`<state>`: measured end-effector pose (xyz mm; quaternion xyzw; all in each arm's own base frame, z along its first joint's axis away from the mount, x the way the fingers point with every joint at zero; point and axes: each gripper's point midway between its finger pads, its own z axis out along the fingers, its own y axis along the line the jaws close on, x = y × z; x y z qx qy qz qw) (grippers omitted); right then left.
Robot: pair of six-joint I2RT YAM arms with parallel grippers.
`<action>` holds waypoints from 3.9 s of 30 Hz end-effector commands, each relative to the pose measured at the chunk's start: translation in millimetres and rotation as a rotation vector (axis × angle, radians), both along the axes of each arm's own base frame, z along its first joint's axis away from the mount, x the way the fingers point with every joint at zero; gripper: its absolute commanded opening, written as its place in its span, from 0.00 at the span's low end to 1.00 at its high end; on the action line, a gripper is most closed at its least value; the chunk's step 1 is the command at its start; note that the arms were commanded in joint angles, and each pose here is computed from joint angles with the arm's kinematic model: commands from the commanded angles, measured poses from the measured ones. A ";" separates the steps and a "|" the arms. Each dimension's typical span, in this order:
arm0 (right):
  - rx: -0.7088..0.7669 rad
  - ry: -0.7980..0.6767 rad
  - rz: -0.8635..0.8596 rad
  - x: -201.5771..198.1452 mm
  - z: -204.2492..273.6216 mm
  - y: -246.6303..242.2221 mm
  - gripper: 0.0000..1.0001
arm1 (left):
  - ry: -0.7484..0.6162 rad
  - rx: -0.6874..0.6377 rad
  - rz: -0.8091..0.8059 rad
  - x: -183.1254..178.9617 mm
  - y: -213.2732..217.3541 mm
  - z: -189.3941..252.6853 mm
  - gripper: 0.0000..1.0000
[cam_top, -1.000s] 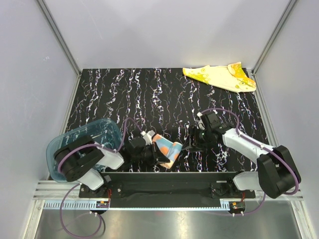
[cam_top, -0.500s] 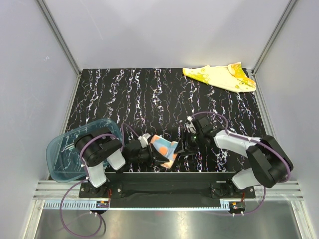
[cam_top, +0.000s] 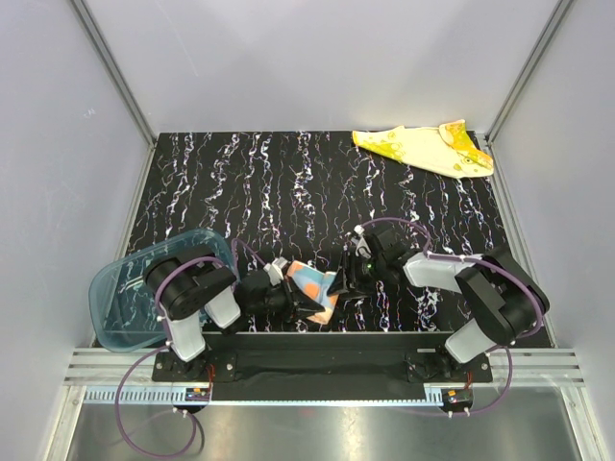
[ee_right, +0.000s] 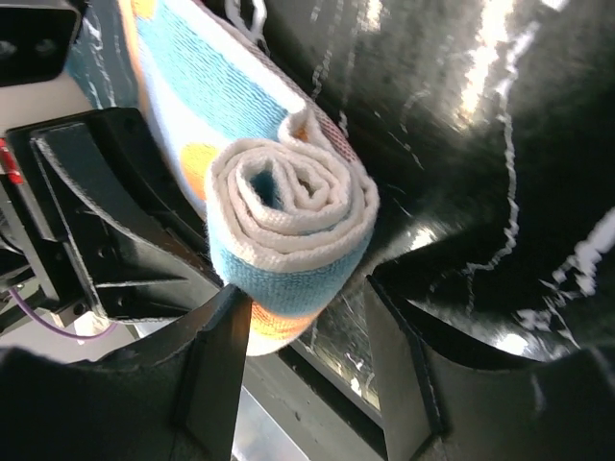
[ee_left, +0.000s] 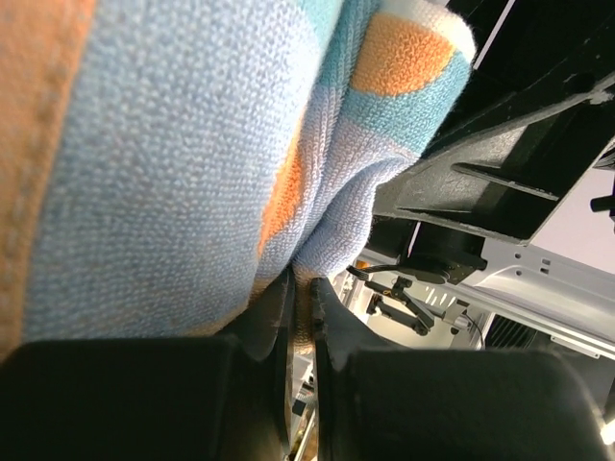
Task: Roll the towels
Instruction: Roll the towel
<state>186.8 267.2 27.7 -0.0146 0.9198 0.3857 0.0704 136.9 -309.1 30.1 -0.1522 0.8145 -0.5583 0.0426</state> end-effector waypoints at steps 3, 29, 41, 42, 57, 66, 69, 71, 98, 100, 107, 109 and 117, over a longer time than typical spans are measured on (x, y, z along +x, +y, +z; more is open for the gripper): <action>0.061 -0.045 0.017 3.8 2.7 16.3 0.57 | 0.036 0.063 0.005 -6.0 11.7 -20.7 0.03; -0.419 -0.028 -0.067 7.2 -9.7 -30.0 0.12 | -0.214 0.531 0.012 19.4 40.6 -16.8 0.49; -0.511 -0.027 -0.071 2.3 -2.2 -32.1 0.13 | -0.648 0.833 -0.055 21.8 23.9 48.0 0.62; -0.512 -0.026 -0.071 2.1 -1.9 -31.6 0.13 | -0.674 0.844 -0.092 13.2 15.8 46.3 0.62; -0.498 -0.031 -0.069 -1.2 4.9 -29.1 0.13 | -0.787 0.991 -0.211 0.3 -41.2 24.3 0.63; -0.476 -0.015 -0.052 -2.8 1.8 -23.1 0.13 | -0.770 0.996 -0.232 -9.6 -36.7 1.6 0.30; -0.474 -0.011 -0.040 -3.2 0.5 -21.7 0.14 | -0.760 0.997 -0.222 -11.4 -31.8 1.6 0.15; -0.480 -0.006 -0.039 -3.6 -1.0 -22.8 0.17 | -0.750 0.988 -0.206 -12.7 -25.8 3.2 0.06; -0.538 -0.036 -0.144 46.6 10.3 -67.5 0.48 | -0.532 0.549 -0.032 -19.5 14.9 8.7 0.00; -0.527 -0.054 -0.155 52.5 20.0 -69.1 0.53 | -0.513 0.520 -0.041 -21.2 13.3 7.7 0.00; -0.320 -0.190 -0.132 59.9 78.1 -51.3 0.66 | -0.437 0.451 -0.030 -20.6 11.4 0.9 0.00; -0.234 -0.191 -0.109 50.2 81.9 -41.9 0.66 | -0.416 0.426 -0.025 -19.7 11.5 -0.4 0.00; -0.021 -0.120 -0.065 11.7 53.2 -23.4 0.66 | -0.314 0.406 0.020 -16.8 18.8 -9.4 0.00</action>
